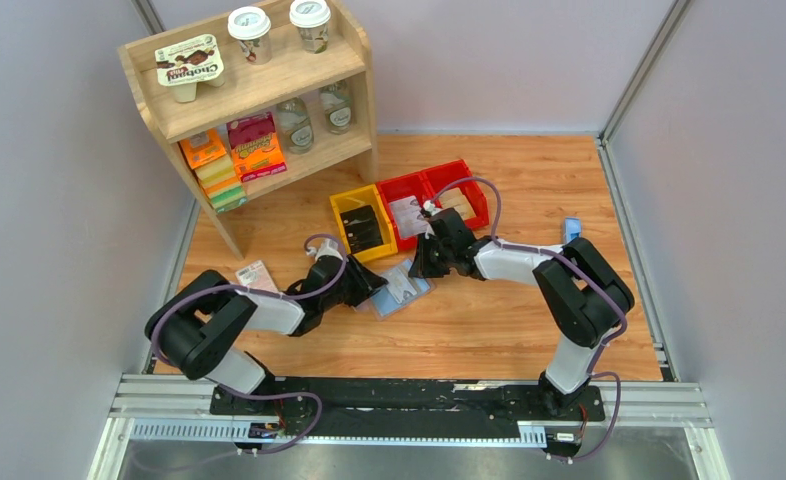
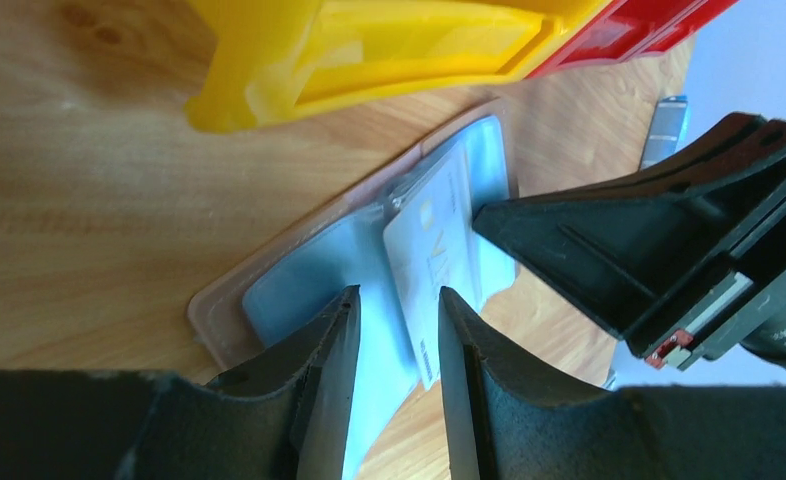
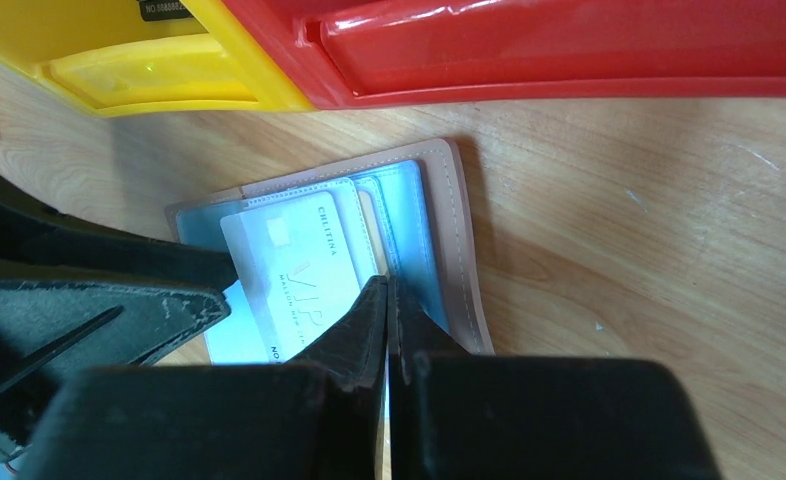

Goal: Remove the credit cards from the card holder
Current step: Remove the credit card from the card holder.

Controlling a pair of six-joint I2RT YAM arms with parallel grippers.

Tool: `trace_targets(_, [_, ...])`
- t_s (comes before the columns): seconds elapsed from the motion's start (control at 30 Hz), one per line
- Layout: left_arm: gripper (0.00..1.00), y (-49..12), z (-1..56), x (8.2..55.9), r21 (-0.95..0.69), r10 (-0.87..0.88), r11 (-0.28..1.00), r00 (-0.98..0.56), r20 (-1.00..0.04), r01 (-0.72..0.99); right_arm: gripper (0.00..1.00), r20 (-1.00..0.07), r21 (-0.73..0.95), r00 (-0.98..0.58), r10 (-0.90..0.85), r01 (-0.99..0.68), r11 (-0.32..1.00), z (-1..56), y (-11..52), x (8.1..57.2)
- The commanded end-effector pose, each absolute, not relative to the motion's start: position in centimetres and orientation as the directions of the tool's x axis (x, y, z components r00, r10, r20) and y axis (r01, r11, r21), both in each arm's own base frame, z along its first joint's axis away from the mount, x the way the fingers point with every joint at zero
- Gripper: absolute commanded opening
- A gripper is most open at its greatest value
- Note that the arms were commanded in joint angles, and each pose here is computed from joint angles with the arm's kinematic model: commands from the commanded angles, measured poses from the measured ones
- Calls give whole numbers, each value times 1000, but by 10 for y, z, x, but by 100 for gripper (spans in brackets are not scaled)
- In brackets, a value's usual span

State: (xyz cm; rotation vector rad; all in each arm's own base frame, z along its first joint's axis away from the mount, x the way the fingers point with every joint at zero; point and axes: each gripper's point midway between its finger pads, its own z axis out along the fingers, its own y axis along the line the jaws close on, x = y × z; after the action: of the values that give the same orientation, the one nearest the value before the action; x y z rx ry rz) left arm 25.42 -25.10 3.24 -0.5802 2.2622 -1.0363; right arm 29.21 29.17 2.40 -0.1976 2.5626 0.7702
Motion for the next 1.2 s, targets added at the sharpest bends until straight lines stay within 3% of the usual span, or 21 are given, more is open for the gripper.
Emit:
trace_targets(0.0, [43, -262, 38, 272, -820, -629, 559, -707, -322, -123, 0, -302, 354, -951, -74, -184, 917, -31, 247, 250])
trace_targets(0.27, [35, -259, 24, 272, -816, -648, 555, -699, -302, -162, 0, -308, 356, -948, -82, -195, 914, -30, 246, 247])
trace_targets(0.67, [5, -255, 28, 267, -848, -679, 506, -679, -279, -157, 0, -305, 354, -949, -82, -193, 915, -33, 245, 249])
trace_targets(1.17, [0, -224, 18, 245, -793, -684, 569, -660, -311, -217, 0, -302, 349, -951, -59, -168, 922, -35, 241, 255])
